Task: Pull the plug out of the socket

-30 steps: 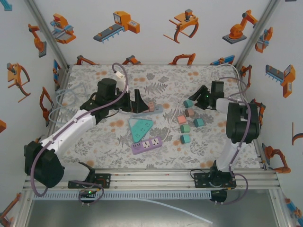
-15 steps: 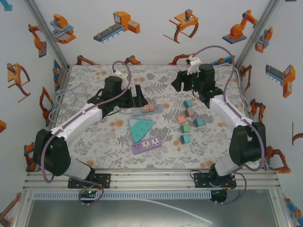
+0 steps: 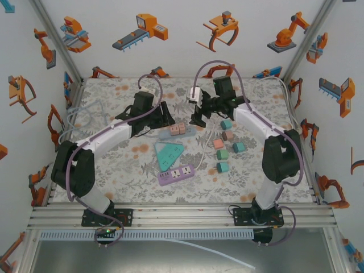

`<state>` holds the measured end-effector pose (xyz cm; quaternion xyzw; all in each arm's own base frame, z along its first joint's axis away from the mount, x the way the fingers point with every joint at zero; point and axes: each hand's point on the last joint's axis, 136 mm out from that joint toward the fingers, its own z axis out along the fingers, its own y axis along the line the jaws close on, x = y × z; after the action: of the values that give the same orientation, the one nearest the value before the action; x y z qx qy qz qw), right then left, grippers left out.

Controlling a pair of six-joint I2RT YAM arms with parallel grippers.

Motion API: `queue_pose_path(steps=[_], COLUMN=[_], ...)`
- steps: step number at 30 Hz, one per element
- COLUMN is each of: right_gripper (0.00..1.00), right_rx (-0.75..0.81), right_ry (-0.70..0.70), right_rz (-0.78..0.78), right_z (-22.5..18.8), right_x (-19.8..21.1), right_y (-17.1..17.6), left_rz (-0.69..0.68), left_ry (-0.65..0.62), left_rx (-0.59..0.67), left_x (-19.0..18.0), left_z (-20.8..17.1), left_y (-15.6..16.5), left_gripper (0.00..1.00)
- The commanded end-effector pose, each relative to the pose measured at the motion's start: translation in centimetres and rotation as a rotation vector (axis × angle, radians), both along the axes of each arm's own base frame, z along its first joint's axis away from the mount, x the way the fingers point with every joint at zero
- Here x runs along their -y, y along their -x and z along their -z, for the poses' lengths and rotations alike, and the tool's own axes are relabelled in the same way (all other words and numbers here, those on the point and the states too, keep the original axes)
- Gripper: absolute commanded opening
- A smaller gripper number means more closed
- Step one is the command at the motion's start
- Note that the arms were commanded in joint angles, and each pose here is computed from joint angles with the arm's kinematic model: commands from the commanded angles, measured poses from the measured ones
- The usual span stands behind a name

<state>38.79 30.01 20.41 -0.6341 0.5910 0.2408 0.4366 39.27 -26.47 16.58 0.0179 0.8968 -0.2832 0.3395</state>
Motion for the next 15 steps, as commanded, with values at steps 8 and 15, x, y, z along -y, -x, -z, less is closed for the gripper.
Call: queue_pose_path(steps=[8,15], right_gripper=[0.89,0.83], right_rx=[-0.090,-0.123], right_ry=[0.006,-0.010], right_rz=[-0.177,-0.225], right_z=[3.8,5.8], right_x=[-2.4,-4.4], right_y=[1.0,0.8], left_rz=[-0.004,-0.002], left_ry=[-0.007,-0.020], left_rx=[-0.077,-0.128], left_x=[0.7,0.9], left_z=[2.6,4.8], left_y=[-1.5,-1.4], left_gripper=[0.44,0.38])
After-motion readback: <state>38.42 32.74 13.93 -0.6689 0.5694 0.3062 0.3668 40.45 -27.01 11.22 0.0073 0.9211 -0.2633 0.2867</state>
